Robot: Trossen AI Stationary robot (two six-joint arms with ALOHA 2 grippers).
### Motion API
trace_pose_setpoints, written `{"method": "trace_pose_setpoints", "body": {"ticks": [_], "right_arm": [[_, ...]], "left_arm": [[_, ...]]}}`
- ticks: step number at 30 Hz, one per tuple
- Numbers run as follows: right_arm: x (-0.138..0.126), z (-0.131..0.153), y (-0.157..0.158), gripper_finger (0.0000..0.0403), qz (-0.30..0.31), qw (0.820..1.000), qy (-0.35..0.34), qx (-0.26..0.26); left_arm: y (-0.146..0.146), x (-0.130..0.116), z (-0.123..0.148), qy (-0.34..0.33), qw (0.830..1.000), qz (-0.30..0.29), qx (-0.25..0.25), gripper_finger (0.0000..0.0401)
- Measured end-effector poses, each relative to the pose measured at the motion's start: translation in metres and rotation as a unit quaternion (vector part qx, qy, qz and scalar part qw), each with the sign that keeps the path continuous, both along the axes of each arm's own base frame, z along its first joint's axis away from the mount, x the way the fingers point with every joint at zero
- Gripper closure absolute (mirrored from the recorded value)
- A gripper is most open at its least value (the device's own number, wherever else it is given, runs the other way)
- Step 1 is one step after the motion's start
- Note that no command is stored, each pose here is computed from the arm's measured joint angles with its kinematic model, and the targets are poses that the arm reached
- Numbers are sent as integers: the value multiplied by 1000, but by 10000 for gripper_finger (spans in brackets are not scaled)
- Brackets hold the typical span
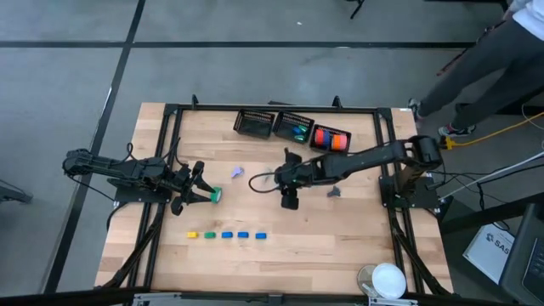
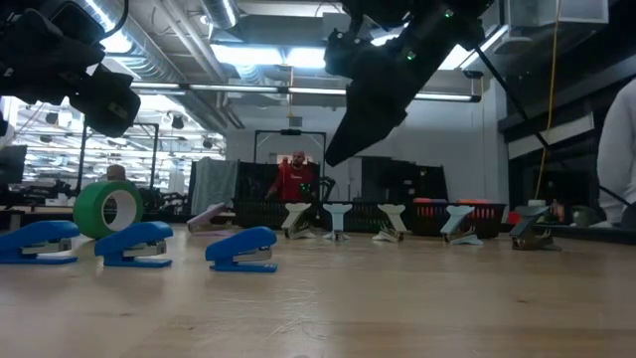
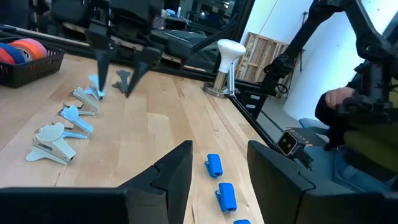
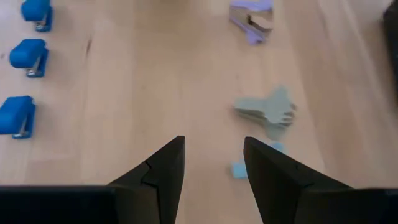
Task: Pick and place Stapler, Stapler remover, tape
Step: Put the blue stapler into the middle black bin
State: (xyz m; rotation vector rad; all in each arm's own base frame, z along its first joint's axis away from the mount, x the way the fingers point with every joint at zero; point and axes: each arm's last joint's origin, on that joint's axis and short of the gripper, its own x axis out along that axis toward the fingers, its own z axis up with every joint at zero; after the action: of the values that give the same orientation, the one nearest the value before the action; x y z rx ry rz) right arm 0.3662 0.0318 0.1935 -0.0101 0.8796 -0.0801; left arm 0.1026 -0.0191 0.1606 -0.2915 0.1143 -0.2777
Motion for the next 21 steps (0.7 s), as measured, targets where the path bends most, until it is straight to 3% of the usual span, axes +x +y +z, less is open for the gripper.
{"method": "trace_pose_setpoints", "body": {"ticks": [12,21], "right_arm": [[7,-18,34,234,83,996,-8,-33],[18,-38,54,234,85,996,-34,10]], "left_arm": [[0,0,0,0,1000,0,0,251],[0,0,0,0,1000,0,0,251]]}}
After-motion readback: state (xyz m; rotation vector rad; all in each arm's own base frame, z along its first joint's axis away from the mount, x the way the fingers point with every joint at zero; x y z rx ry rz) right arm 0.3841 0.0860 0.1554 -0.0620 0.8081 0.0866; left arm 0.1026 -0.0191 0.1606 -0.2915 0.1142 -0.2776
